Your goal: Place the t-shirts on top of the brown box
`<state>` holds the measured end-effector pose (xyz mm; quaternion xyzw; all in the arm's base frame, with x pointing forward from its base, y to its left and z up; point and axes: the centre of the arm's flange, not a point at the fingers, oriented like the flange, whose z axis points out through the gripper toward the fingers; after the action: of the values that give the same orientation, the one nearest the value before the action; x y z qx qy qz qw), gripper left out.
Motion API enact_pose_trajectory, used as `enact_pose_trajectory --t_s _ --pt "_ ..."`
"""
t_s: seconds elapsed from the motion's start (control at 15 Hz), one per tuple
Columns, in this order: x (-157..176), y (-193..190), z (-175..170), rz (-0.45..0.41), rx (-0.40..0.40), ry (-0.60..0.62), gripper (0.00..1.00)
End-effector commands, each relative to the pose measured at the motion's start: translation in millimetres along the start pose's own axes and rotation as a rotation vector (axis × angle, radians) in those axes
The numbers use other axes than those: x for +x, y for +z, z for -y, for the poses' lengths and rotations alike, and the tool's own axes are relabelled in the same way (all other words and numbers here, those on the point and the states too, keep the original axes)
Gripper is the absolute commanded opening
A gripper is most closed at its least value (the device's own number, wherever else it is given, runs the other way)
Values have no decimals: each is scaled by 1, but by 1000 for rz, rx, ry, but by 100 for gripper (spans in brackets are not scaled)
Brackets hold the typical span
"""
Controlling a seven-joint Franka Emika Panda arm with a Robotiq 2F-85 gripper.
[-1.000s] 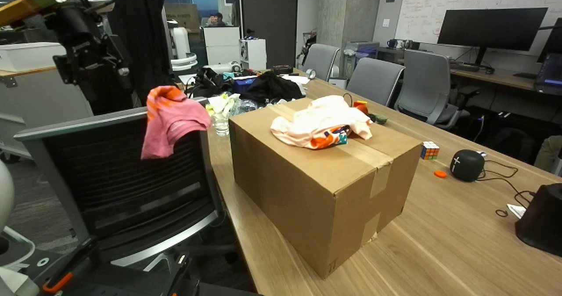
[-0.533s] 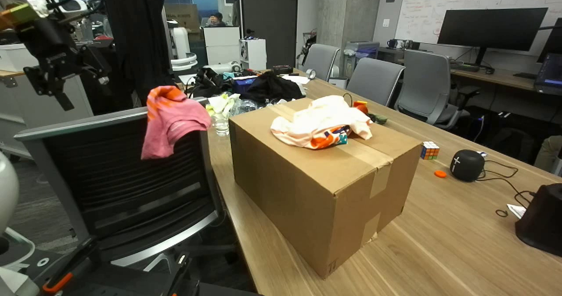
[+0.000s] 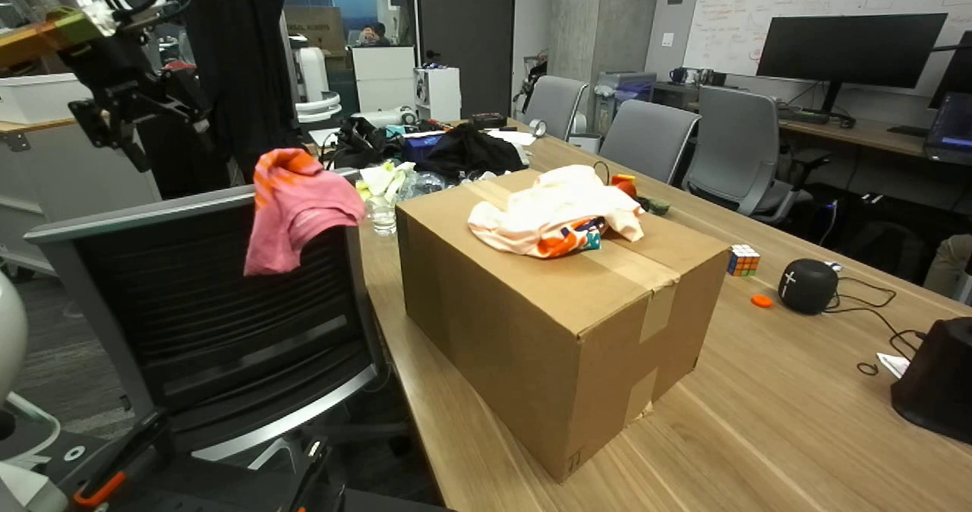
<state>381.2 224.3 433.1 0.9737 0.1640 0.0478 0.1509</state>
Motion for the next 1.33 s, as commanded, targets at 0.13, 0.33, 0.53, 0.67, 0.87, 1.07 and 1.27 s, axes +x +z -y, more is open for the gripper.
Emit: enact_pose_trajectory --t_s 0.13,0.33,0.53,0.67,0.87,1.07,1.27 --pt "19 10 -19 -171 -96 35 100" --pt "25 18 -28 -219 -149 52 100" --pt "31 29 -35 -252 -206 72 100" --pt "34 37 -40 -266 -245 84 100" --pt "36 46 -46 -260 -280 110 100" --pt "36 54 -49 -247 -289 125 100" --pt "37 60 -52 -229 -288 138 100"
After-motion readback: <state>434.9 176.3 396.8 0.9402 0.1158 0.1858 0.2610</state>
